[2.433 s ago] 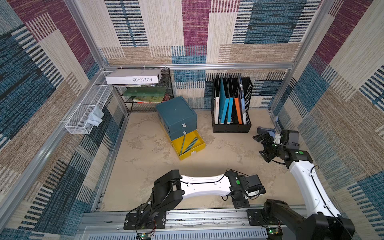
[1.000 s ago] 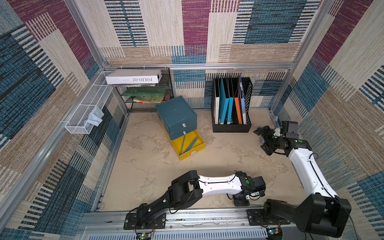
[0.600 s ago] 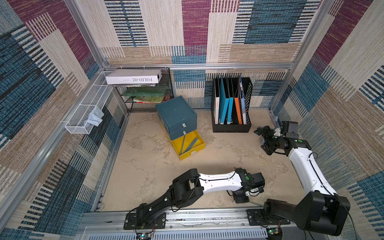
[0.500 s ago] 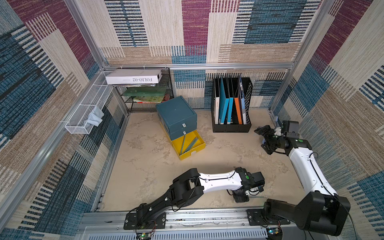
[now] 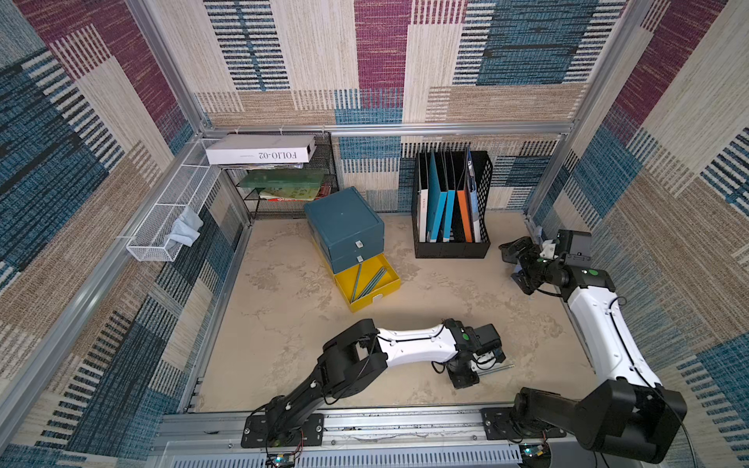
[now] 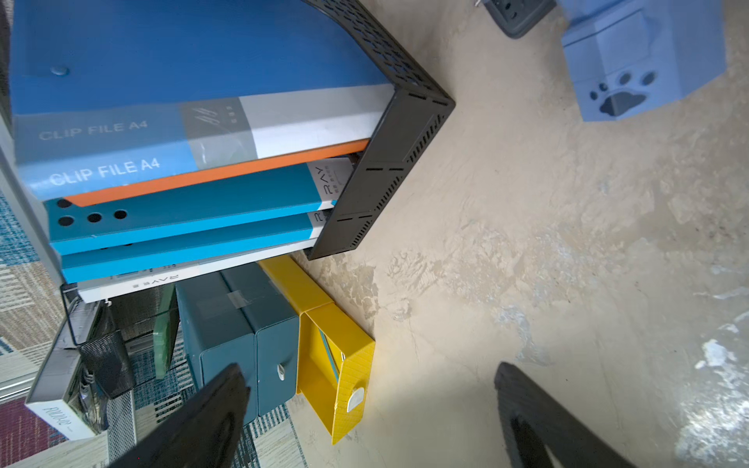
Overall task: Please place the pencils in the drawer according to their color
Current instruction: Pick up the pencil from the center of the board.
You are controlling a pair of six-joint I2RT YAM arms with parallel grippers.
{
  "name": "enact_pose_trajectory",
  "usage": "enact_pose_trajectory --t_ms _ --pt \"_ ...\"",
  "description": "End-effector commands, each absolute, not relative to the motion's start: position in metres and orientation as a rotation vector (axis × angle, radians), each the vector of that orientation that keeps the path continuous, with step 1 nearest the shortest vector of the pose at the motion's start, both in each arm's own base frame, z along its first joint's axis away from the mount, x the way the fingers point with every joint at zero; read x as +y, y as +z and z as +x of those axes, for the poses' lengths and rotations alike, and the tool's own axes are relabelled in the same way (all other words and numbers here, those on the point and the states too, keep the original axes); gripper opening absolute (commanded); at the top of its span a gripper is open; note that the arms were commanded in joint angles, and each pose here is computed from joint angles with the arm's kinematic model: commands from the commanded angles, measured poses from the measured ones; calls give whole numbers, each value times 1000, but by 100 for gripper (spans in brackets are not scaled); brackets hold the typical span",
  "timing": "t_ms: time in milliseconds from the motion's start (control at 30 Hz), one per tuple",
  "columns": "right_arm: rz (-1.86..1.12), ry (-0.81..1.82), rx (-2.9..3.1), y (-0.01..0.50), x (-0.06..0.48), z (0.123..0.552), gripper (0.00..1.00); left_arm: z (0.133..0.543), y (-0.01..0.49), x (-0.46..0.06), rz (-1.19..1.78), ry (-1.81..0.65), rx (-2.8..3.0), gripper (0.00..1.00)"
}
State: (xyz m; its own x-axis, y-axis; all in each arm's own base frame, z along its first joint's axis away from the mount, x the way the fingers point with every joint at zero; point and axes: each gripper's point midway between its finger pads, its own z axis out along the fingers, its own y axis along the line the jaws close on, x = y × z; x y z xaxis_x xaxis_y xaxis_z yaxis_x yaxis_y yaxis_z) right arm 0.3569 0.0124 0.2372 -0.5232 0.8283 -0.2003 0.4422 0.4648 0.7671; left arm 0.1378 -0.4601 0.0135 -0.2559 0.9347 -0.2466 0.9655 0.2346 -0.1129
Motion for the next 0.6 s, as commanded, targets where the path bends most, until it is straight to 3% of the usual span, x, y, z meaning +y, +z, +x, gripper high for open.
enact_pose_trajectory --t_ms 0,367,567 --pt "1030 929 2112 250 13 364 99 183 8 -413 1594 -77 2474 0" --pt "1026 962 2098 253 16 365 99 220 60 -356 1244 25 2492 0" --pt "1034 988 2100 245 19 363 99 261 103 -324 1068 81 2452 0"
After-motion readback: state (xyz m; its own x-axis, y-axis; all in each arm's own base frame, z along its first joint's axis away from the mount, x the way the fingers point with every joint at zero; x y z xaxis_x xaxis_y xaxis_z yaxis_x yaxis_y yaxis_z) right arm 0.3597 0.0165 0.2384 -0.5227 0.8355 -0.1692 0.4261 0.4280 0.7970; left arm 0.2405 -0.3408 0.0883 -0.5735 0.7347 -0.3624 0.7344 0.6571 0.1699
